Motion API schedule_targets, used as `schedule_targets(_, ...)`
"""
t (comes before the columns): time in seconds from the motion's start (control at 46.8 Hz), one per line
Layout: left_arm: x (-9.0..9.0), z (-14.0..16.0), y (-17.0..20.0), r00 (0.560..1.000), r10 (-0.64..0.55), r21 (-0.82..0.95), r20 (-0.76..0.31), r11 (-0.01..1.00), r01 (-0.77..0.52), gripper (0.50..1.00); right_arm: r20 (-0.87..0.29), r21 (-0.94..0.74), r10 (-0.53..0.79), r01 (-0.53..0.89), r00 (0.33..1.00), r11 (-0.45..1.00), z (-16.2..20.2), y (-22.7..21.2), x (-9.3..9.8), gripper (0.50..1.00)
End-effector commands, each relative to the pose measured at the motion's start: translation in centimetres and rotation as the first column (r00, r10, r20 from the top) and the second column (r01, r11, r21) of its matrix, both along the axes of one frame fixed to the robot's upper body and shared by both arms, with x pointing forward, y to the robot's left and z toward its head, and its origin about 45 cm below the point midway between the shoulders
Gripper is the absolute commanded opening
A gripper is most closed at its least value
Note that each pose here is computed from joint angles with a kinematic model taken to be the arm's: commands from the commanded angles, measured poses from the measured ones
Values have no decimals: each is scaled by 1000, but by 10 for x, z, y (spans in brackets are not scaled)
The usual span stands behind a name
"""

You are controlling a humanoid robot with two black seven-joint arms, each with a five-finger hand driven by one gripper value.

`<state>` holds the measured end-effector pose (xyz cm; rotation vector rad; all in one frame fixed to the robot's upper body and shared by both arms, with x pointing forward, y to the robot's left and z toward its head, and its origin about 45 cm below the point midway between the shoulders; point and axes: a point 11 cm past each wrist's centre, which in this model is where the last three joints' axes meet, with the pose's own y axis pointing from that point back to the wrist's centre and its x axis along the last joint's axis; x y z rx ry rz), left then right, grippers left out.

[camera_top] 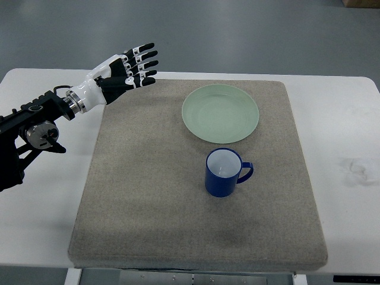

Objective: Place cup left of plate with left hand
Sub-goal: 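Extend the left hand forward over the pad toward the blue mug, then wrap the left hand fingers around the blue mug's body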

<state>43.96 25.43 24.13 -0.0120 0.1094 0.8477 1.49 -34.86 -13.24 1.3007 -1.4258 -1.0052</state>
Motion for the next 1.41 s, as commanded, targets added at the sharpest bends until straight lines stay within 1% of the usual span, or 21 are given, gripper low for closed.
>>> schedule_targets(0.0,-6,1,-4,998,-62,28,6,998,62,992,0,0,0,0,1000,1000,0,0,0,932)
schedule_targets(0.085,-11,2,-8,994,-111,45,9,993,111,992,0,0,-1,1,1000,1000,0,0,0,932)
schedule_targets(0.171,-22,-9,-15,984,-175,71,-16,982,176,992,0,0,0,0,1000,1000,0,0,0,932)
schedule_targets(0.342,-36,-17,-32,965,-261,124,-17,957,261,992,0,0,0,0,1000,1000,0,0,0,932)
schedule_targets(0.47,-42,-18,-40,956,-294,132,-16,947,294,992,0,0,0,0,1000,1000,0,0,0,932)
schedule_targets(0.726,-59,-44,-53,926,-371,203,-77,903,379,992,0,0,0,0,1000,1000,0,0,0,932)
schedule_targets(0.876,-68,-48,-65,907,-412,214,-85,882,421,992,0,0,-1,1,1000,1000,0,0,0,932)
schedule_targets(1.261,-75,-51,-106,875,-479,173,-69,858,483,992,0,0,0,0,1000,1000,0,0,0,932)
schedule_targets(1.389,-77,-52,-115,868,-491,163,-68,853,496,990,0,0,-1,1,1000,1000,0,0,0,932)
